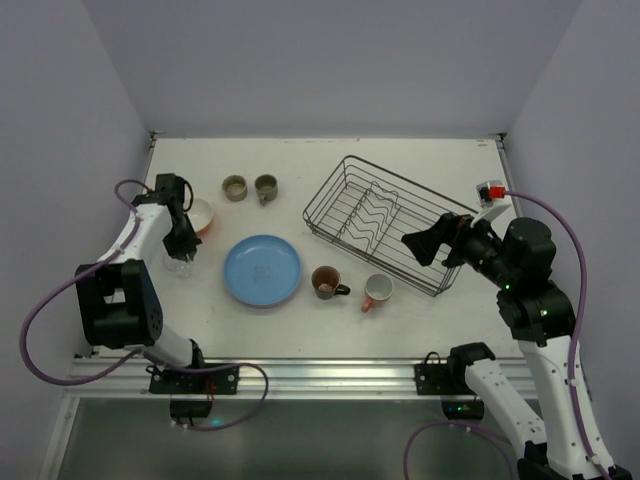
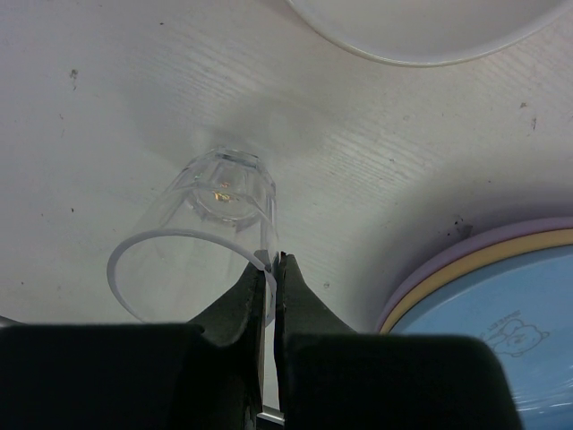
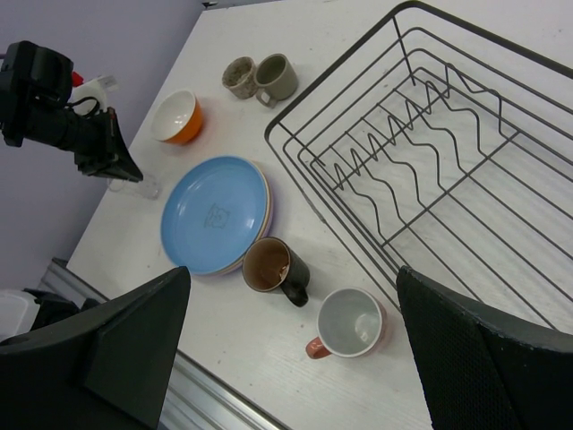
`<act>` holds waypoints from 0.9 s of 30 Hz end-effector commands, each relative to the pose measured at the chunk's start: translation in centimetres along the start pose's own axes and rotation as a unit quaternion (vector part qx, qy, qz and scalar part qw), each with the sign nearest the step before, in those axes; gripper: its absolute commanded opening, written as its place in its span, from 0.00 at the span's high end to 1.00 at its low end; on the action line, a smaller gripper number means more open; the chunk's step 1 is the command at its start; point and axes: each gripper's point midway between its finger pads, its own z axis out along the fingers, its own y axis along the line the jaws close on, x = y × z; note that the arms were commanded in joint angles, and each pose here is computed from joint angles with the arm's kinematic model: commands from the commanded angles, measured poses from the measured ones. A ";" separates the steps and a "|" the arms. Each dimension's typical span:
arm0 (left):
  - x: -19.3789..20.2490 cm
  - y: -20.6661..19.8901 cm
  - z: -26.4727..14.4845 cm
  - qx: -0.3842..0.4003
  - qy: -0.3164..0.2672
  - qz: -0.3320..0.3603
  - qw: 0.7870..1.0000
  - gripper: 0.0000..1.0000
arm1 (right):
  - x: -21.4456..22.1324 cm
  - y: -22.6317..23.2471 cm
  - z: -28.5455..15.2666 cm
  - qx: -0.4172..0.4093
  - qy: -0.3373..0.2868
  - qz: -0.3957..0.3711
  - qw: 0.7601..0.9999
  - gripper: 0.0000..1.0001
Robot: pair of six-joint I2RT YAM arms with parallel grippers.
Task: Unload the mixed dishes from the dish rack
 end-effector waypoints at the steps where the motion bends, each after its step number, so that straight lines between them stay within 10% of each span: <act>1: -0.5 -0.6 0.4 0.019 0.002 0.012 1.000 1.00 | -0.5 0.2 0.1 -0.009 -0.010 -0.014 1.000 0.01; 10: -0.1 -1.8 1.6 0.043 0.024 0.019 0.999 0.90 | -0.5 0.0 0.1 -0.004 -0.012 -0.015 1.000 0.01; 19: -1.7 -2.1 -1.4 0.057 -0.017 0.021 0.998 0.37 | -0.4 -0.3 0.3 0.001 -0.007 -0.014 1.000 0.01; 27: -4.7 -3.7 -13.9 0.157 -0.176 0.027 0.971 0.01 | -0.2 -2.5 1.1 0.057 0.002 -0.005 0.998 0.01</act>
